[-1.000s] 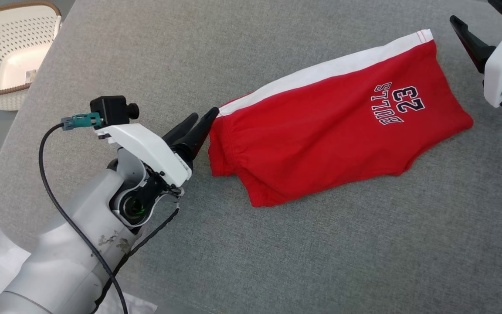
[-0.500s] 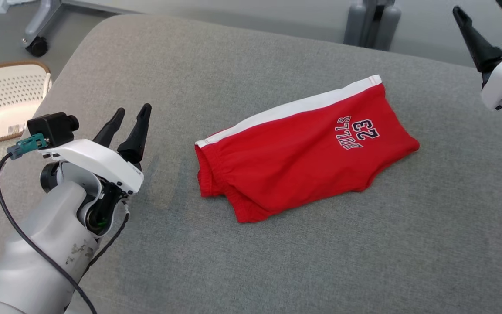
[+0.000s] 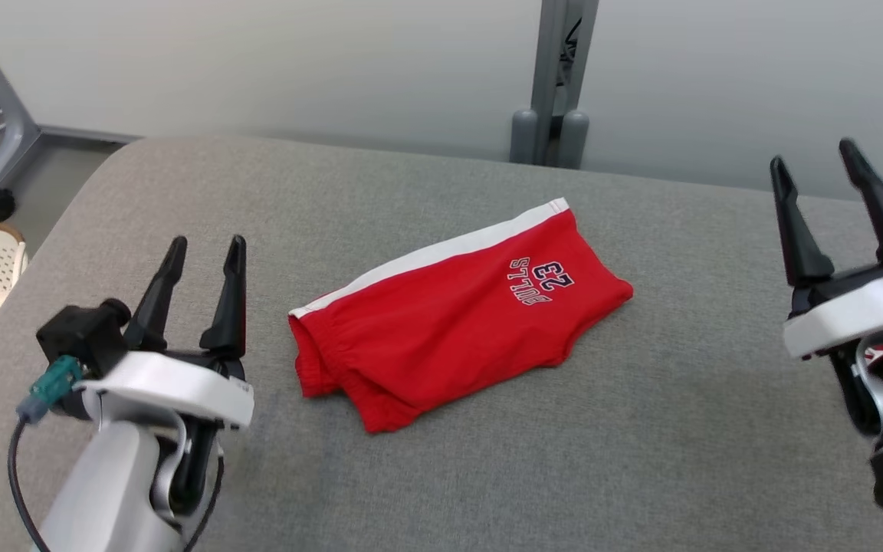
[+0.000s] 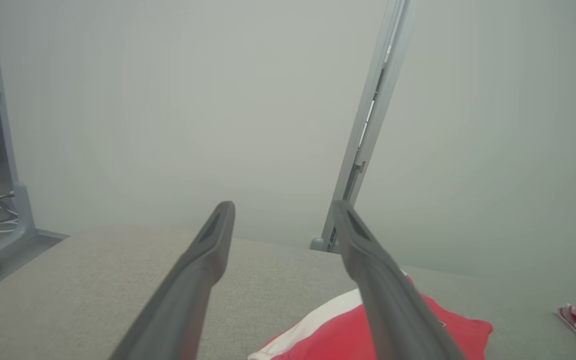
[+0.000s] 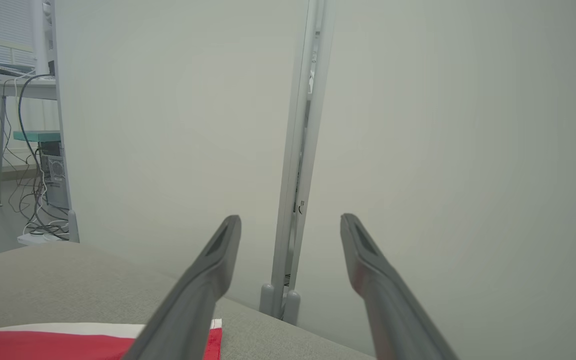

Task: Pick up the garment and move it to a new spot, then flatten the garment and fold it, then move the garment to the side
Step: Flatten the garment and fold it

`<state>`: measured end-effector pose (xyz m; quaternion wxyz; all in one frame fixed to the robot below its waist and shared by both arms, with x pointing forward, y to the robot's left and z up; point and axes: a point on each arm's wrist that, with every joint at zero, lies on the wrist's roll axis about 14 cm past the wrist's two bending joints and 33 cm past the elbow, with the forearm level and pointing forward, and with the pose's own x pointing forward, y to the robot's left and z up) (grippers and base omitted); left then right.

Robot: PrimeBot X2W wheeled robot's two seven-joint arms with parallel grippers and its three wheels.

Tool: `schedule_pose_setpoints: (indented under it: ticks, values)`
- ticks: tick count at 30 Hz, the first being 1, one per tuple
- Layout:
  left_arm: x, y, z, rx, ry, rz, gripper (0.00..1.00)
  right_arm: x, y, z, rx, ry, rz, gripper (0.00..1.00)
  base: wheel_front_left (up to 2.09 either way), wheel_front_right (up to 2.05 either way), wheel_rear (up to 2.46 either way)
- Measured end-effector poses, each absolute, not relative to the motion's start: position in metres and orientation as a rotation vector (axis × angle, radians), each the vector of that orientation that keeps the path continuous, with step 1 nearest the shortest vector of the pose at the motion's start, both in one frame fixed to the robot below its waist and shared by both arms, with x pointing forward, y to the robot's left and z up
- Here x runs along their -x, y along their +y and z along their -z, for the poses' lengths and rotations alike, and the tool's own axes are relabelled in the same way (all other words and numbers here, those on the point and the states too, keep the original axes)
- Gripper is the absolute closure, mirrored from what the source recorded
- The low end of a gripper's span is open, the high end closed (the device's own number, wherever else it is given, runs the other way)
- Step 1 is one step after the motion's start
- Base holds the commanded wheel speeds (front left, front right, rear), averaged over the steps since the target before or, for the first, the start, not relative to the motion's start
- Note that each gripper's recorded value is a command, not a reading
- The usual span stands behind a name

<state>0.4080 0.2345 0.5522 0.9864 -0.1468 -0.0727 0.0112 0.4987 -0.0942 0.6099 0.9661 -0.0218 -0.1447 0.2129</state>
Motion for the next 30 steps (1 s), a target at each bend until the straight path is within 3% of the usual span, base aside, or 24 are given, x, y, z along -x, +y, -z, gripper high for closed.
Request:
schedule_pose_setpoints:
  ticks: [7, 20, 25, 30]
  values:
    - [-0.375, 0.207, -0.53, 0.236, -0.138, -0.011, 0.0, -0.446, -0.121, -0.581, -0.039, -0.257, -0.294, 0.0, 0.0, 0.0, 0.0]
    - [-0.358, 0.195, -0.506, 0.223, -0.084, -0.015, 0.0, -0.426, -0.122, -0.554, -0.06, -0.187, -0.274, 0.0, 0.0, 0.0, 0.0]
    - [-0.353, 0.199, -0.501, 0.214, -0.071, -0.023, 0.0, -0.42, -0.092, -0.501, -0.156, 0.001, -0.343, 0.0, 0.0, 0.0, 0.0]
    - [-0.347, 0.202, -0.494, 0.238, -0.052, -0.038, 0.0, -0.43, -0.057, -0.485, -0.387, 0.174, -0.392, 0.0, 0.0, 0.0, 0.0]
